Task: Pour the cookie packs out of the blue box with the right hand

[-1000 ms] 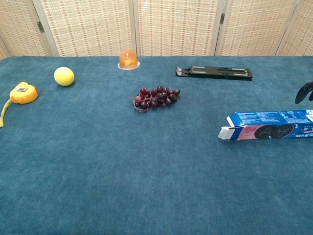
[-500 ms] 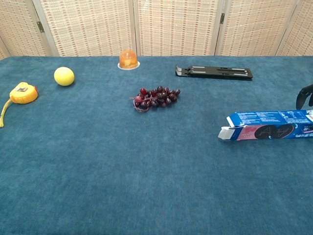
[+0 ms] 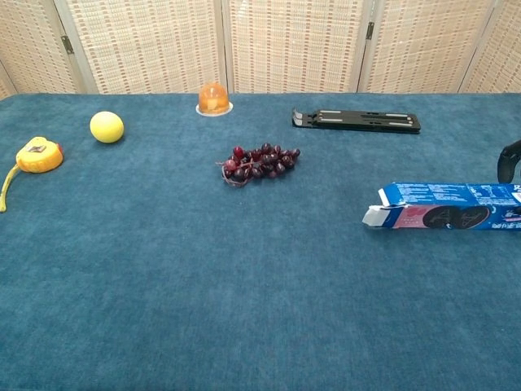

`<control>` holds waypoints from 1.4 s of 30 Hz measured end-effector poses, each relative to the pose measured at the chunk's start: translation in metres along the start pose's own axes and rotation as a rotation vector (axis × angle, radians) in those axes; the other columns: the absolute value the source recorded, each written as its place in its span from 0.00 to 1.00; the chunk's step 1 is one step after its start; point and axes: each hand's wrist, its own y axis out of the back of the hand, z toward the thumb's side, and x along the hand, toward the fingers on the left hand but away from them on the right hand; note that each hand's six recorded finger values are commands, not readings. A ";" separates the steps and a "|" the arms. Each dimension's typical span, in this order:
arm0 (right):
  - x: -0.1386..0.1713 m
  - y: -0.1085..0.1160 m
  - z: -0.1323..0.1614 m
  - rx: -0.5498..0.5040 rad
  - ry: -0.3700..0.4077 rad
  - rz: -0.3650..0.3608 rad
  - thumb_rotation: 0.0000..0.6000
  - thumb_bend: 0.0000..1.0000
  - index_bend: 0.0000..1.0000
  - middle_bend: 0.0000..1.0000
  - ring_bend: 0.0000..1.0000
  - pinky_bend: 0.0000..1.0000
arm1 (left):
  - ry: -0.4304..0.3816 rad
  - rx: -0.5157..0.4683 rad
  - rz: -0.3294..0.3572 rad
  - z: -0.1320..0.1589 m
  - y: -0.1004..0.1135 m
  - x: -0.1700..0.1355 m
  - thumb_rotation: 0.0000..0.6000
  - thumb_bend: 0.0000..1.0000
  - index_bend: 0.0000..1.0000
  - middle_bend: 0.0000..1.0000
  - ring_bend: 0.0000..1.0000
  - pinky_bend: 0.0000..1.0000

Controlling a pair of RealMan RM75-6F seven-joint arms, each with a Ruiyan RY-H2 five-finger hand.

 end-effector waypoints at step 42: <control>0.059 0.139 0.046 0.777 0.171 -0.385 1.00 0.22 0.54 0.45 0.43 0.24 | 0.052 0.059 -0.026 -0.001 -0.013 0.011 1.00 0.47 0.00 0.00 0.01 0.00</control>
